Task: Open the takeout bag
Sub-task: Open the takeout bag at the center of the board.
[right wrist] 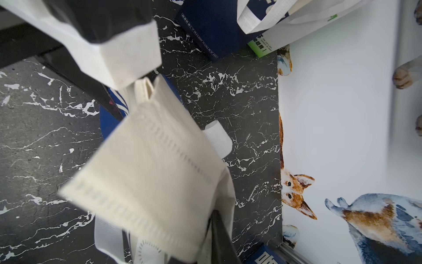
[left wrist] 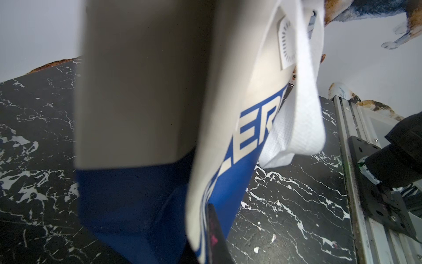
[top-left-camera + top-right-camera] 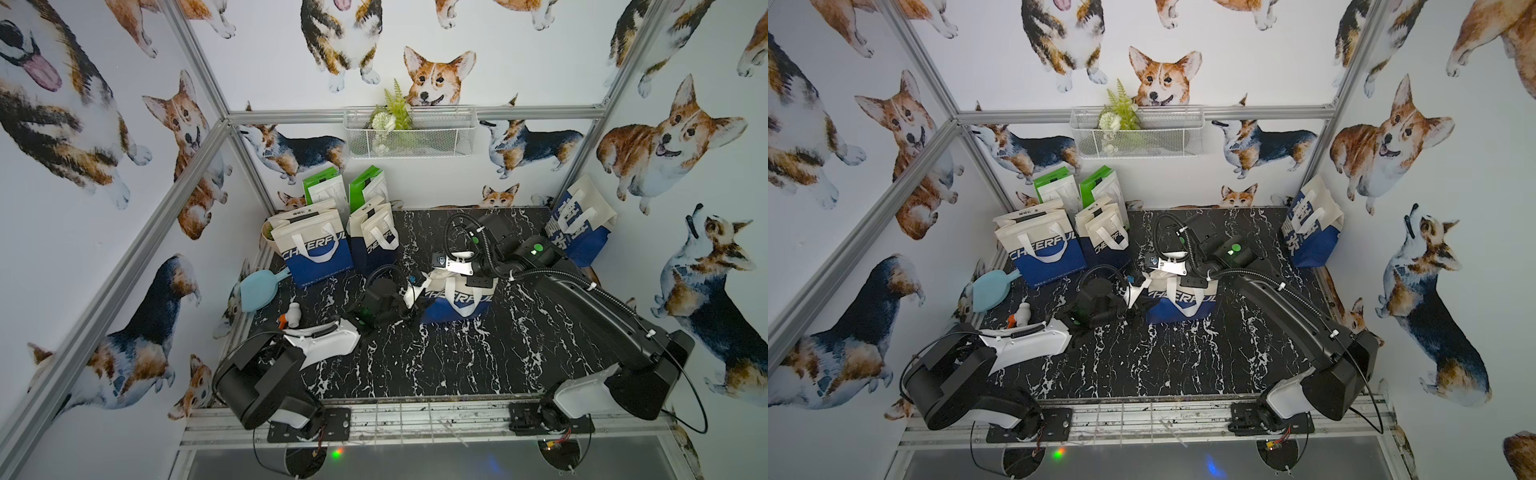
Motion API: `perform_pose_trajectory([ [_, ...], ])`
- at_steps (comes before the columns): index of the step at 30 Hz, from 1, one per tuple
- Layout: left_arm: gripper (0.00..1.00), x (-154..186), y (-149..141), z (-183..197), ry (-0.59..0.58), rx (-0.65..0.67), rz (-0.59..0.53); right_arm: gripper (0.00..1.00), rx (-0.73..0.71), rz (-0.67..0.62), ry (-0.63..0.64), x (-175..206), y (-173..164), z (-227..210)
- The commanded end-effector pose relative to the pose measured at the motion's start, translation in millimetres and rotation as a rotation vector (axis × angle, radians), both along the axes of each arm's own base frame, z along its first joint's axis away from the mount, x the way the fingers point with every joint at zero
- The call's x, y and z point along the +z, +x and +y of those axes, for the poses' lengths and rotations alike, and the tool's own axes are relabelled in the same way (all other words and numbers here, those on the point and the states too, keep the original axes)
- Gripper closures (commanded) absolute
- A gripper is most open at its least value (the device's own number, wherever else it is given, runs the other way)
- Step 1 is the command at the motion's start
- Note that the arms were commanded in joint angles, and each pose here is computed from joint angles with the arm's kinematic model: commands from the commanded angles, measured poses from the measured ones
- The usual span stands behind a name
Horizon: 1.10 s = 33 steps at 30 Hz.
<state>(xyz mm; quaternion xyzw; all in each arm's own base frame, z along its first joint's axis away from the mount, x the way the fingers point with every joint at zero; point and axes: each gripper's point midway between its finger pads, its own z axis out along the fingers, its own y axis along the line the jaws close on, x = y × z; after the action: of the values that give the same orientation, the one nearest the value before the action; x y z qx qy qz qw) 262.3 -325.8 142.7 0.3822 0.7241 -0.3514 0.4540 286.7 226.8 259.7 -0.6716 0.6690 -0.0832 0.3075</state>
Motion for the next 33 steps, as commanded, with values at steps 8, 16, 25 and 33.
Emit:
perform_pose_trajectory([
  [8, 1.00, -24, -4, 8, 0.076, 0.015, 0.068, 1.00, -0.034, -0.040, 0.043, 12, -3, -6],
  [16, 1.00, -23, -4, 8, 0.075, 0.014, 0.068, 0.79, 0.007, -0.019, 0.130, 21, -12, 7],
  [25, 1.00, -24, -4, 8, 0.076, 0.017, 0.070, 0.63, 0.022, -0.013, 0.227, 8, -15, 22],
  [33, 1.00, -23, -4, 8, 0.075, 0.016, 0.068, 0.63, -0.036, -0.073, 0.229, 4, 2, 24],
])
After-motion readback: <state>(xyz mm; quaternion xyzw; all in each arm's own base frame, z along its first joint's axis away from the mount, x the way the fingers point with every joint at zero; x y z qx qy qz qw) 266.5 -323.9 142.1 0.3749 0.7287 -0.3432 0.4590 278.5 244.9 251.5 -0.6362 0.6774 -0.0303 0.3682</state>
